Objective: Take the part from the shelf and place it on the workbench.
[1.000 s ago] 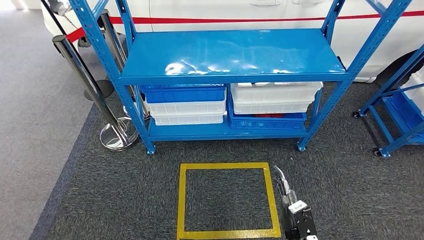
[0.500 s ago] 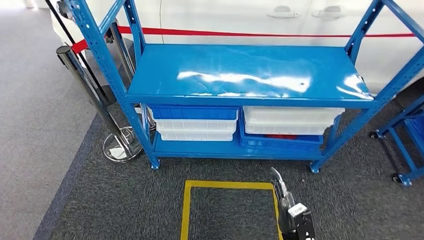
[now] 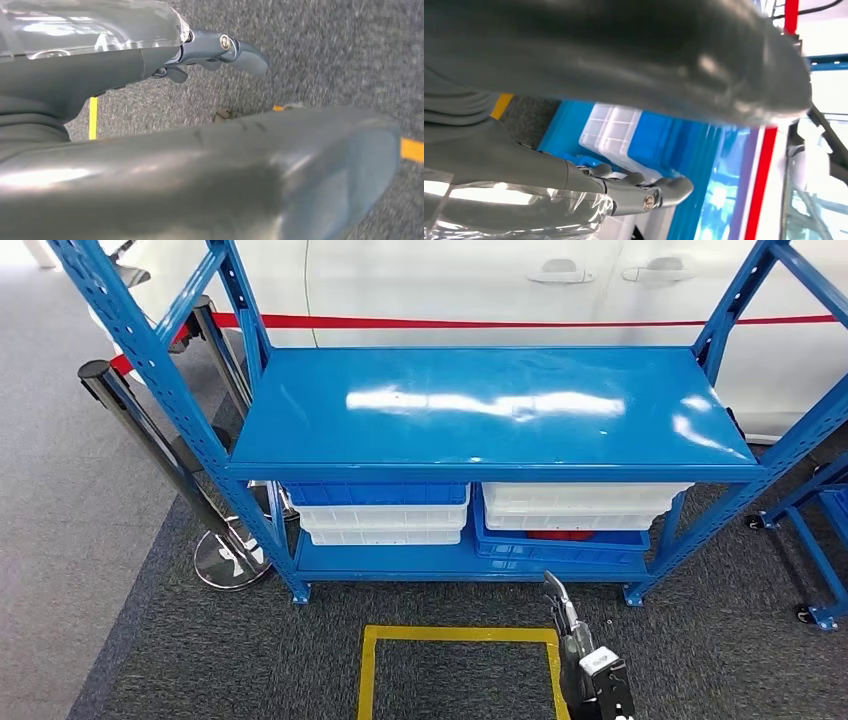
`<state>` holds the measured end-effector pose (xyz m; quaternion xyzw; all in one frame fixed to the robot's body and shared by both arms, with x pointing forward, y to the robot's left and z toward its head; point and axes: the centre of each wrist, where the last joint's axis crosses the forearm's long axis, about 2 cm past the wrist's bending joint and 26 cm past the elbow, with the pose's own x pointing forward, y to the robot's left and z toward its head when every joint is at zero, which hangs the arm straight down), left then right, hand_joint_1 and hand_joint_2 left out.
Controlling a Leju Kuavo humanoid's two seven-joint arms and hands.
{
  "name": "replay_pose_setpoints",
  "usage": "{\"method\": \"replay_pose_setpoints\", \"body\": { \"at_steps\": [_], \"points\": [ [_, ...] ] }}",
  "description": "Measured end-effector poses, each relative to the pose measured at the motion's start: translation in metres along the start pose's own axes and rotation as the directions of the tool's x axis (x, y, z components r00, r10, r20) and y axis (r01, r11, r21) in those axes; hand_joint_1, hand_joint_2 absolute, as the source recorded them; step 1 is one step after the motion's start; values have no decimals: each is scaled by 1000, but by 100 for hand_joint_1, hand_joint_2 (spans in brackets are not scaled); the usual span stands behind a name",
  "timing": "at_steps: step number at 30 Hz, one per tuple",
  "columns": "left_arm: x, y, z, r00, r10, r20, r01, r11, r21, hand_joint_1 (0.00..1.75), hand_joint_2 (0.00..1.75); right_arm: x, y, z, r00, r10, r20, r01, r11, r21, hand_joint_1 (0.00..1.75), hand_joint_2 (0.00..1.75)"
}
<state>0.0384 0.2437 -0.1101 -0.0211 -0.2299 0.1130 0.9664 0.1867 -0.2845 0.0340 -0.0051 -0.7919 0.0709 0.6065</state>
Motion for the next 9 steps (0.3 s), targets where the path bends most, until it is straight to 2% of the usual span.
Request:
{"method": "replay_pose_setpoints", "body": {
  "at_steps": [5,7,8,9],
  "points": [
    [1,-2,0,1000,-1,4,1,1000,-4,0,0,1,1,0,1000,0,5,0,1000,2,0,0],
    [2,-2,-1,1000,-1,11,1,1000,-3,0,87,2,1,-1,1000,-3,9,3,1000,2,0,0],
    [3,-2,-1,1000,-1,14,1,1000,-1,0,131,3,1,-2,1000,-6,10,6,1000,2,0,44],
    [3,-2,-1,1000,-1,16,1,1000,-1,0,175,3,0,-2,1000,-7,10,7,1000,2,0,58]
  ]
}}
